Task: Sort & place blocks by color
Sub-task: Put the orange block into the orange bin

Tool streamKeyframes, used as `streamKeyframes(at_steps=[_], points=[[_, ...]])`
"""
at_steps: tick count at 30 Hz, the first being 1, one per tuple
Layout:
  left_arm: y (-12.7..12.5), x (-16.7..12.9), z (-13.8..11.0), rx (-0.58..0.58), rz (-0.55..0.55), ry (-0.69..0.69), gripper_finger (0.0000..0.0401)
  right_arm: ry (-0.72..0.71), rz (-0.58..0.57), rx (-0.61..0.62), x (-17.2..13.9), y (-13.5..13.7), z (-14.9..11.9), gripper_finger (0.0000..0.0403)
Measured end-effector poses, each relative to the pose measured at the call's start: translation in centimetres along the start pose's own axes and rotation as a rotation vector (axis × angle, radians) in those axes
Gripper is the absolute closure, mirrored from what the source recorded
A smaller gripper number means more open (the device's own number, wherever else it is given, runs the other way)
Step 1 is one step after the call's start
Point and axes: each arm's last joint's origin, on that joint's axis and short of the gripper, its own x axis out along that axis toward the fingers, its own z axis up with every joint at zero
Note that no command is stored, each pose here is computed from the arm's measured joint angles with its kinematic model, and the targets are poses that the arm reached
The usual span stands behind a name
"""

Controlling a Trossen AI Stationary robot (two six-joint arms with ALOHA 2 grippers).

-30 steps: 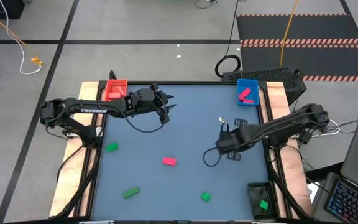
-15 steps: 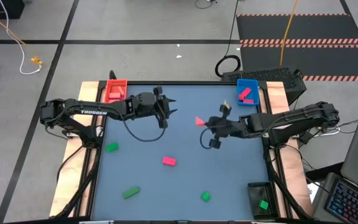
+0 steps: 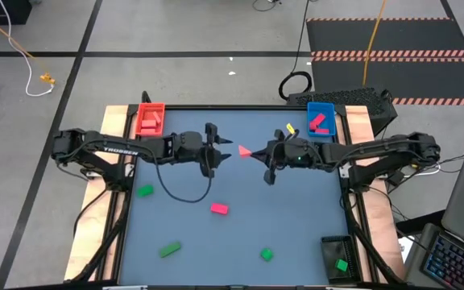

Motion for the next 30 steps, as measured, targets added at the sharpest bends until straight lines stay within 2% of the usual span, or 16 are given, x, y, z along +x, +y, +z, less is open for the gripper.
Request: streamKeyframes(at_steps=[4,8,11,14,19,23,30], points=[[-0.4,-0.1,0.7,0.032,0.022,-0.013,0.0120,-0.033,0.070,0.102,0.2,-1.0,0.1,0.0403],[-0.4,-0.2,0.9,0.034,0.035,-0.018,0.0078,-0.055,0.103,0.151,0.3,-1.2,0.1,0.0403],[-0.3,-0.3,1.4,0.011,0.062,-0.059,0.0060,-0.077,0.121,0.163,0.5,-1.1,0.2,0.0403],[-0.4,-0.3,2.0,-0.005,0.081,-0.101,0.0061,-0.101,0.170,0.190,1.2,-1.0,0.3,0.0403],[-1.3,0.1,2.3,0.038,0.065,-0.109,0.0088,-0.126,0.192,0.195,1.8,-0.9,0.3,0.0403],[-1.7,0.4,2.3,0.056,0.125,-0.041,0.0126,-0.118,0.202,0.213,1.8,-1.0,0.2,0.0403],[-1.6,0.3,2.3,0.034,0.156,-0.025,0.0256,-0.119,0.206,0.220,1.8,-1.1,0.3,0.0403]])
